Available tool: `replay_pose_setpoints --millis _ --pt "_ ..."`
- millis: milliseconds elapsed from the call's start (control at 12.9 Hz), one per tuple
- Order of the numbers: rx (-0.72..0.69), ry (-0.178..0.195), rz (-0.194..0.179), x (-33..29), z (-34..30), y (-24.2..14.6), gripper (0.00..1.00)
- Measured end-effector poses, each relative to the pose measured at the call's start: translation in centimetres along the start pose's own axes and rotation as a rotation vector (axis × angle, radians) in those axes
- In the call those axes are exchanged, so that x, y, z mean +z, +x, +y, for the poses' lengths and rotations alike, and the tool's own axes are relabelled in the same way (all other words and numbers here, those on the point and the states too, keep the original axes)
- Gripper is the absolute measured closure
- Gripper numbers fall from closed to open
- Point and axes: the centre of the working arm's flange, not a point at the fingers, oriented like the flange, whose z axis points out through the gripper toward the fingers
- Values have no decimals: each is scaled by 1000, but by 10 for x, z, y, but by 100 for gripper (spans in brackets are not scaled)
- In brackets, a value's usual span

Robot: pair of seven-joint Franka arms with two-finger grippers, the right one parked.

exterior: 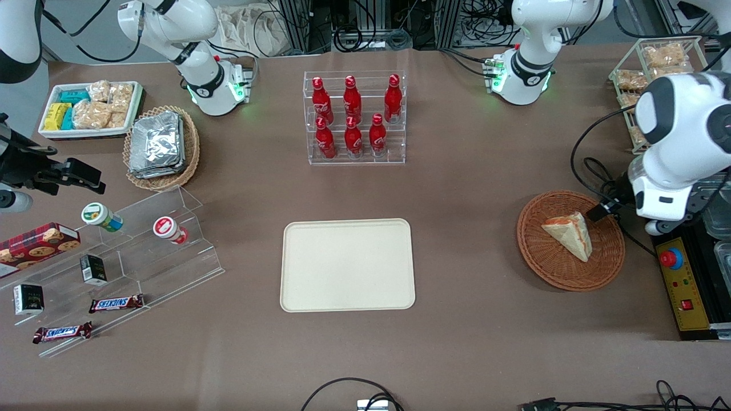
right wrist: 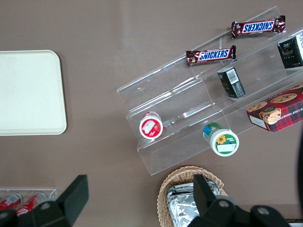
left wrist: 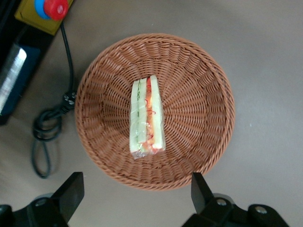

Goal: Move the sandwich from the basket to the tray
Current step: 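Move the left gripper down over the sandwich in the wicker basket, then lower the left gripper and close it on the wrapped sandwich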

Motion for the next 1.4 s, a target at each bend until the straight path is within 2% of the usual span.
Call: replay_pose_setpoints --millis 155,310,543,1318,1395 --pt "-56 -12 8 32 -1 -7 0" --pt "-93 -10 0 60 -1 -12 0" --pt "-109 -17 1 89 0 -13 0" --pt "-141 -38 18 147 -4 1 0" --pt "-141 -38 18 150 -4 1 4"
